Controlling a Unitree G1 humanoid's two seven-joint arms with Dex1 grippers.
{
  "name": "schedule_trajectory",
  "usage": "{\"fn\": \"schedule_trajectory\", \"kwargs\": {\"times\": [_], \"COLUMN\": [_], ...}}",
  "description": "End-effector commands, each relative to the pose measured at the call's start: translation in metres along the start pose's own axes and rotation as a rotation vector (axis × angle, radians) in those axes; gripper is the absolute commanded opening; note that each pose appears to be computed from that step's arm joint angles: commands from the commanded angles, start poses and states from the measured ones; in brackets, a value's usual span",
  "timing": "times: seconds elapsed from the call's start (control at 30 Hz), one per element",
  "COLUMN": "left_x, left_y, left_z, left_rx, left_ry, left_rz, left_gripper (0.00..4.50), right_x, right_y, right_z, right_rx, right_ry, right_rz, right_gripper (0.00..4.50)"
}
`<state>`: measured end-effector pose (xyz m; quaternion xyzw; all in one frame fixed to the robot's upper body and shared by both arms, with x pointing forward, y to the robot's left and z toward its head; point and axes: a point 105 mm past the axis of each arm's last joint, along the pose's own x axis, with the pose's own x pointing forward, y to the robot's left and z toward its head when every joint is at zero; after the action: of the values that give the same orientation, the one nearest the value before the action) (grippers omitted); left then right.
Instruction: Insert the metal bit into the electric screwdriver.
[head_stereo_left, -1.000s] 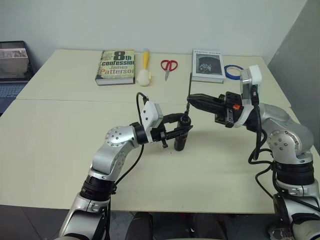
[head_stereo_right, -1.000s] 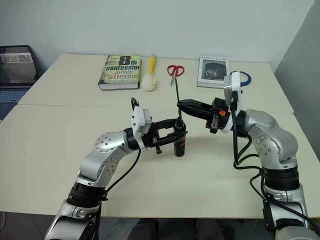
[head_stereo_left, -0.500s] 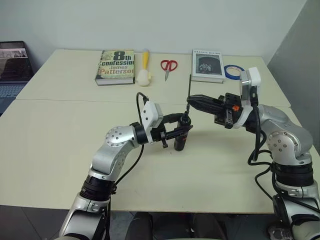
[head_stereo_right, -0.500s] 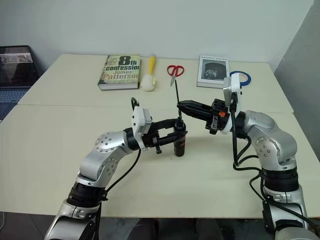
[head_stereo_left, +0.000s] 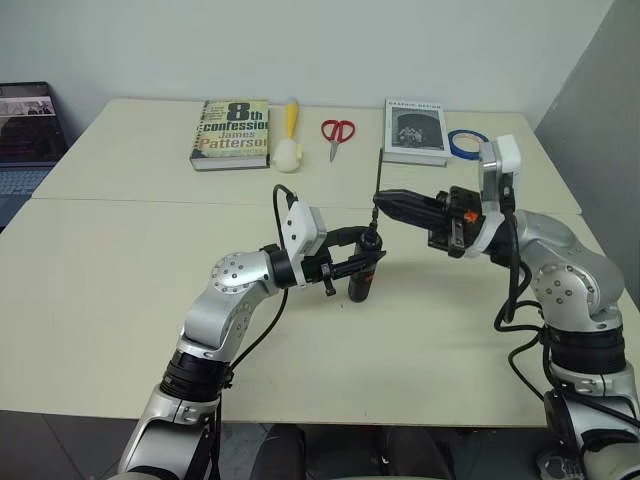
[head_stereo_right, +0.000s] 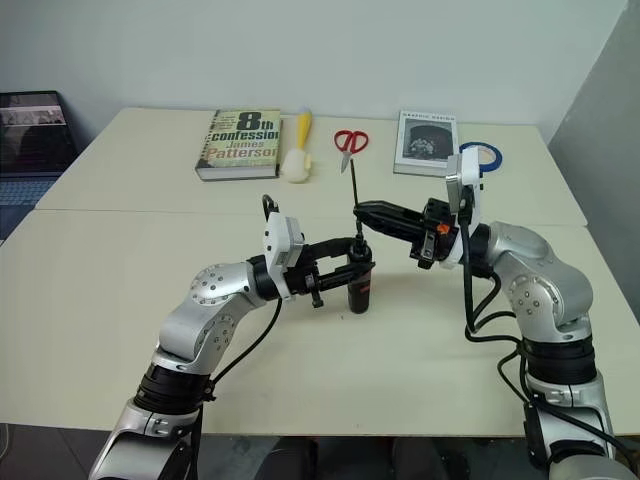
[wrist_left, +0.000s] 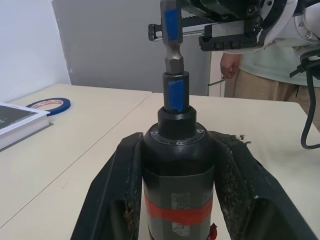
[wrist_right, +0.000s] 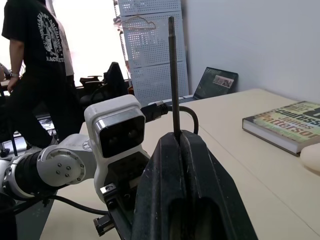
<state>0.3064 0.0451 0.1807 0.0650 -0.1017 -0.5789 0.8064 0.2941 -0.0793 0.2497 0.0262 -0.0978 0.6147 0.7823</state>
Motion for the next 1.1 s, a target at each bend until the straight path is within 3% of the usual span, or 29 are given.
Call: {"fn": "schedule_trajectory", "kwargs": {"times": [0.03, 0.77, 0.8, 1.1], "left_x": [-0.0015, -0.0012, -0.0009, -0.0003], "left_y": [0.0008, -0.0005, -0.0005, -0.0014], "left_z": [0.0003, -0.0009, -0.0010, -0.0011], "left_rx": [0.018, 0.021, 0.022, 0.022], "left_ry": [0.022, 0.024, 0.024, 0.023], "left_rz": [-0.004, -0.012, -0.013, -0.018], "left_gripper": [1.64, 1.64, 1.64, 1.64], "right_x": [0.0018, -0.0028, -0.0031, -0.0069], "right_y": [0.0087, 0.0037, 0.0028, 0.0030], "right_z": [0.0063, 0.0007, 0.0004, 0.0029], "right_rx": [-0.039, -0.050, -0.050, -0.051], "right_ry": [-0.013, 0.053, 0.058, 0.069], "right_rz": [0.028, 0.006, 0.003, 0.009], "right_gripper": [0.00, 0.00, 0.40, 2.30]}}
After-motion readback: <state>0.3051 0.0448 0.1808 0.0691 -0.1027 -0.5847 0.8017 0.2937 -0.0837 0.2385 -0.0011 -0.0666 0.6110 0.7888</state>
